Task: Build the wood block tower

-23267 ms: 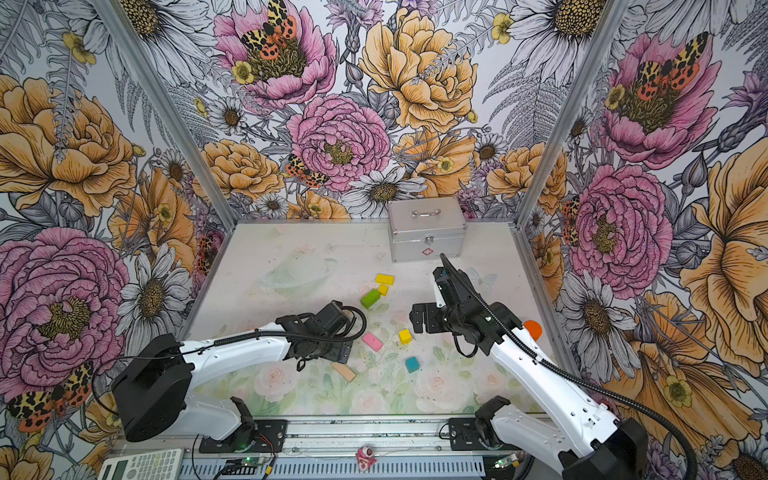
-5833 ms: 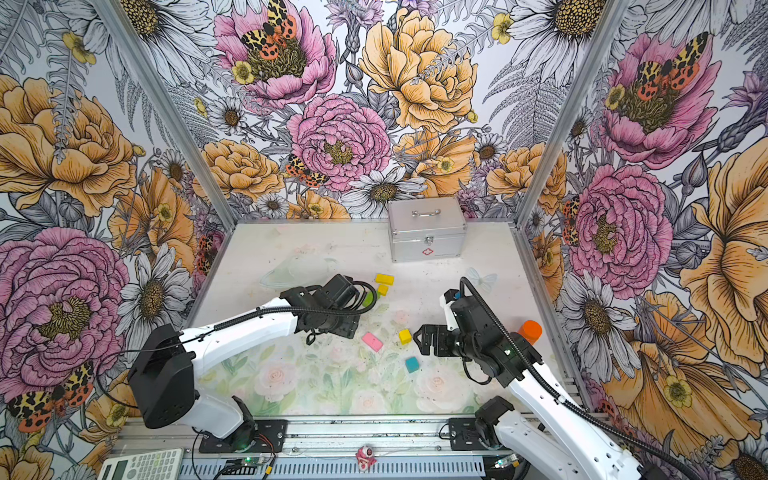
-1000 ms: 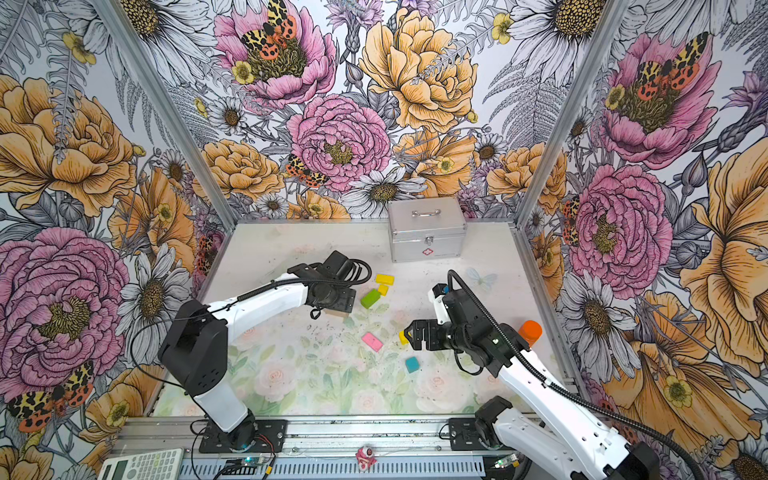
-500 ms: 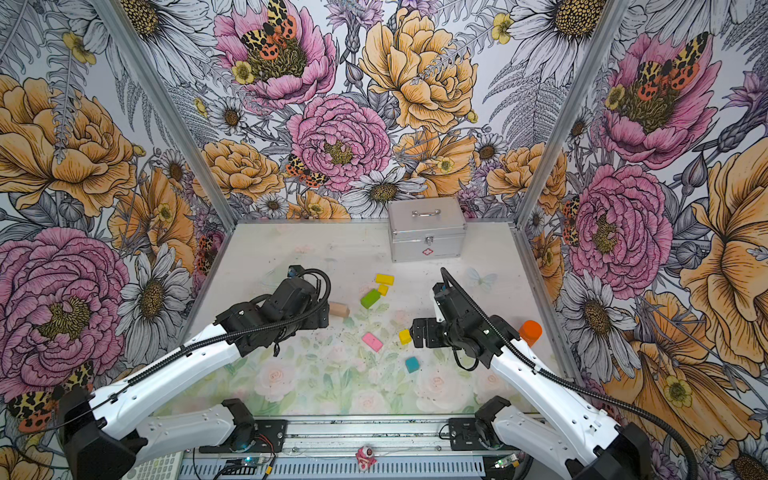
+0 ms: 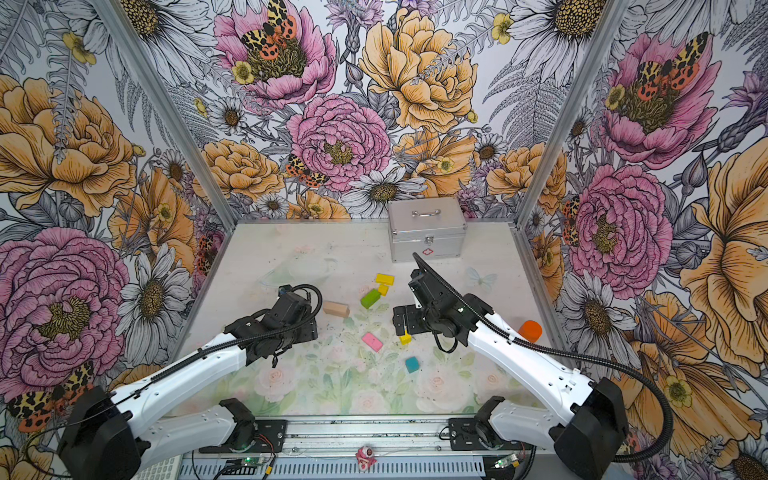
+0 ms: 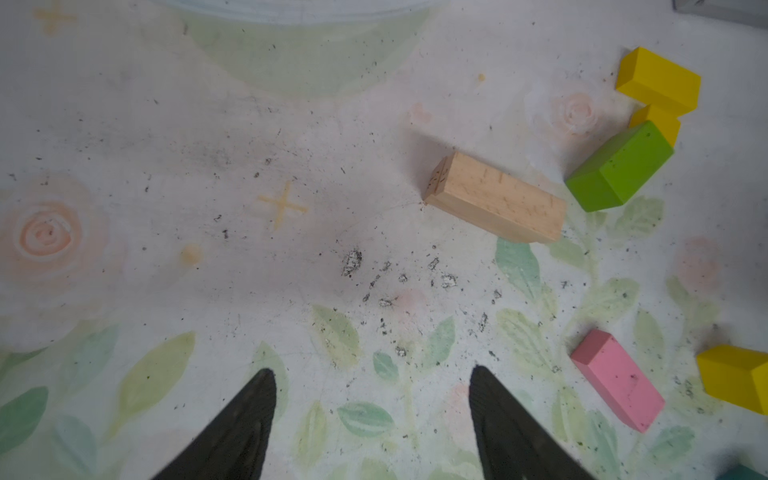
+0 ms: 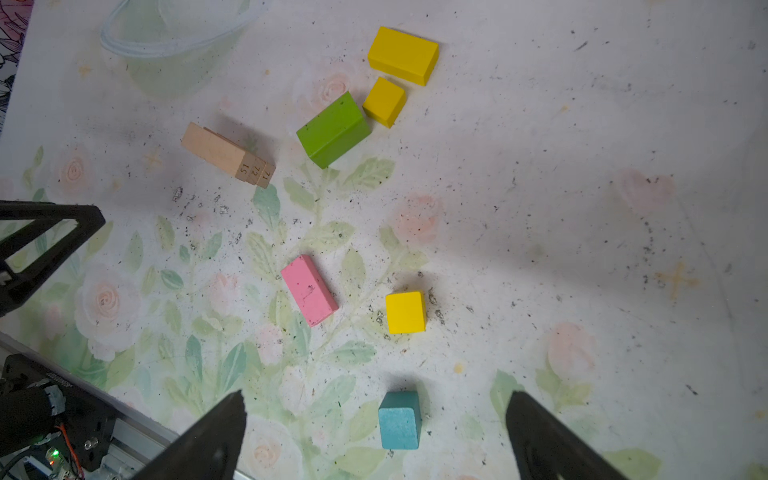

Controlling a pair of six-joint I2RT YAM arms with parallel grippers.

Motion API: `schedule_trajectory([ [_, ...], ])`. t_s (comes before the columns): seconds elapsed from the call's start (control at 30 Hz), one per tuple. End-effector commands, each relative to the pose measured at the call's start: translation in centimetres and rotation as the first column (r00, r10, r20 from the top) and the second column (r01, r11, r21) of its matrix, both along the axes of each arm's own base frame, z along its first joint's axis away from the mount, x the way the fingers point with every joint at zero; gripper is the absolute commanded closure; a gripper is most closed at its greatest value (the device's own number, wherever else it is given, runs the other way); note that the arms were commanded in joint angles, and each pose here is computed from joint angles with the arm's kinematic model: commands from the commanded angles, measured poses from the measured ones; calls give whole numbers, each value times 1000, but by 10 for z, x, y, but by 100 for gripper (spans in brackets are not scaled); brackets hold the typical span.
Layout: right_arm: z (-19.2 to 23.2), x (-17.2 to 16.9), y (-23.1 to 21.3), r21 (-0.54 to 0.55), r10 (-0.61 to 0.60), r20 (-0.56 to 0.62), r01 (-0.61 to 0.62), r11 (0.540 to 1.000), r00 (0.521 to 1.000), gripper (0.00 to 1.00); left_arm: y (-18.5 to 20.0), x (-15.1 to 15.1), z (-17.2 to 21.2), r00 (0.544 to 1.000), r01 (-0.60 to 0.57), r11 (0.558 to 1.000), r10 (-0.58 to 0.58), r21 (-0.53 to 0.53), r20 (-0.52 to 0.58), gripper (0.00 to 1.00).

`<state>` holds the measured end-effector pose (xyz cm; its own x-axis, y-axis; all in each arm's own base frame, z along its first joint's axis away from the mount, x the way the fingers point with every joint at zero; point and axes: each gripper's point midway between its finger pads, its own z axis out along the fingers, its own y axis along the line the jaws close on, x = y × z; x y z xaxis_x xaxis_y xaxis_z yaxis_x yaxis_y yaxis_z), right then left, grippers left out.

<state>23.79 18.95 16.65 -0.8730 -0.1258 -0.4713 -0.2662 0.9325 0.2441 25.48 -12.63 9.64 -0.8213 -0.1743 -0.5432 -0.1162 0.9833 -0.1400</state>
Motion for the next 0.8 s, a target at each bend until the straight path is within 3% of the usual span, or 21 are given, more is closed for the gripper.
schedule_trajectory([
  [0.0, 8, 8, 5, -6, 14, 28, -14, 1000, 999, 0, -20, 17, -5, 999, 44, 998, -44, -37, 10, 32],
  [0.2, 14, 9, 11, 27, 24, 36, -25, 999, 999, 0, -34, 32, -16, 997, 78, 997, -78, -12, -27, 54],
  [0.37, 18, 8, 8, 29, 27, 58, -28, 999, 998, 0, -44, 41, -29, 993, 102, 995, -102, 6, -63, 67],
  [0.77, 12, 5, -10, 55, -20, 34, 18, 998, 999, 0, -67, 59, -52, 981, 148, 989, -146, 7, -125, 68],
])
